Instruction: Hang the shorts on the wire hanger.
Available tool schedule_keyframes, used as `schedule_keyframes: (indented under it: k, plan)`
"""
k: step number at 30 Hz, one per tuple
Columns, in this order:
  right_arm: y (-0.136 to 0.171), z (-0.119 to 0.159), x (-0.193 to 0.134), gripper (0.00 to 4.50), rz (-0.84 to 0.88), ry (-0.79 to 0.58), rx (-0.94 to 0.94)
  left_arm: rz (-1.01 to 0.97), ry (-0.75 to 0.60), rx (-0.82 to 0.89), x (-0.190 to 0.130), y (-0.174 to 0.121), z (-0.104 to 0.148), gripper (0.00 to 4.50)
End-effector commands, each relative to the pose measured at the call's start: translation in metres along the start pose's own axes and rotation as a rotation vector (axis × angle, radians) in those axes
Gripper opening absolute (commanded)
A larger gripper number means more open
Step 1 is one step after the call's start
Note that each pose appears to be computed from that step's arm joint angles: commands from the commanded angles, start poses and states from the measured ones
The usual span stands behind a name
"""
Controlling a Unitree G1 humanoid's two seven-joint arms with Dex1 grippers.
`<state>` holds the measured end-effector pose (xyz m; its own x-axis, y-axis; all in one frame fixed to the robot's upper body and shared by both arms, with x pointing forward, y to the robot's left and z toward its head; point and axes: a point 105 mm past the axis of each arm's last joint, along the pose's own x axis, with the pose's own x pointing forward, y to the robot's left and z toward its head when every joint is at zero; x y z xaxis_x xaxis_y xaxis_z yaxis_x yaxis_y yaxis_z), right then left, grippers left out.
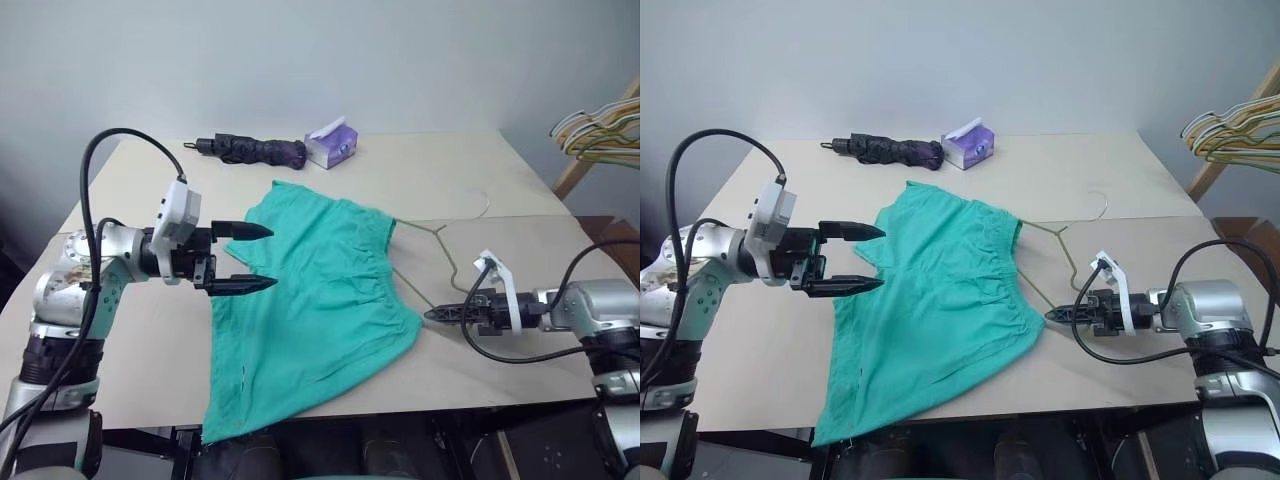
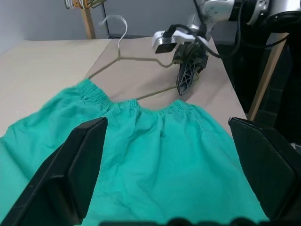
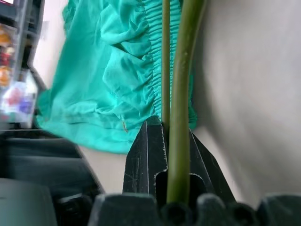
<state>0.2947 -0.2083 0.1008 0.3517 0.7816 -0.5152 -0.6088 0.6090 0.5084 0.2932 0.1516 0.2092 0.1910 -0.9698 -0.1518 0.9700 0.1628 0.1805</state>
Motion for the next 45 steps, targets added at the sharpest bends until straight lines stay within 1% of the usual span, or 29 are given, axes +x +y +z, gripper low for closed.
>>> schedule_keyframes:
  k: [1,3,5,8,12,16,19,23,27,29,34,37,45]
  plan:
    - [0.017,0.033,-0.008,0.00,-0.208,-0.056,-0.401,0.012,-0.005,0.081,0.000,0.011,0.012,4.46]
    - [0.024,0.038,-0.007,0.00,-0.287,-0.035,-0.519,0.027,0.000,0.118,-0.002,0.020,0.016,4.46]
    - [0.030,0.043,-0.007,0.00,-0.330,-0.013,-0.588,0.038,0.010,0.163,-0.004,0.028,0.022,4.46]
    - [0.045,0.051,-0.006,0.00,-0.374,0.041,-0.731,0.012,0.069,0.292,-0.005,0.040,0.030,4.46]
    - [0.058,0.053,-0.004,0.00,-0.370,0.102,-0.828,-0.073,0.135,0.401,0.000,0.046,0.029,4.46]
    - [0.076,0.053,0.001,0.00,-0.309,0.152,-0.886,-0.132,0.139,0.490,0.021,0.056,0.033,4.46]
    - [0.086,0.052,0.005,0.00,-0.271,0.187,-0.929,-0.173,0.136,0.524,0.035,0.059,0.035,4.46]
    - [0.097,0.052,0.009,0.00,-0.215,0.208,-0.966,-0.247,0.237,0.549,0.041,0.058,0.023,4.46]
    - [0.102,0.055,0.010,0.00,-0.193,0.210,-0.984,-0.308,0.373,0.544,0.036,0.057,0.004,4.46]
    - [0.103,0.056,0.010,0.00,-0.190,0.209,-0.983,-0.321,0.400,0.530,0.033,0.057,-0.002,4.46]
    - [0.107,0.057,0.011,0.00,-0.175,0.198,-0.970,-0.312,0.420,0.528,0.031,0.061,-0.012,4.46]
    - [0.108,0.057,0.012,0.00,-0.164,0.191,-0.962,-0.312,0.401,0.512,0.035,0.061,-0.014,3.93]
    - [0.113,0.064,0.012,0.00,-0.139,0.165,-0.942,-0.300,0.373,0.502,0.037,0.062,-0.013,1.52]
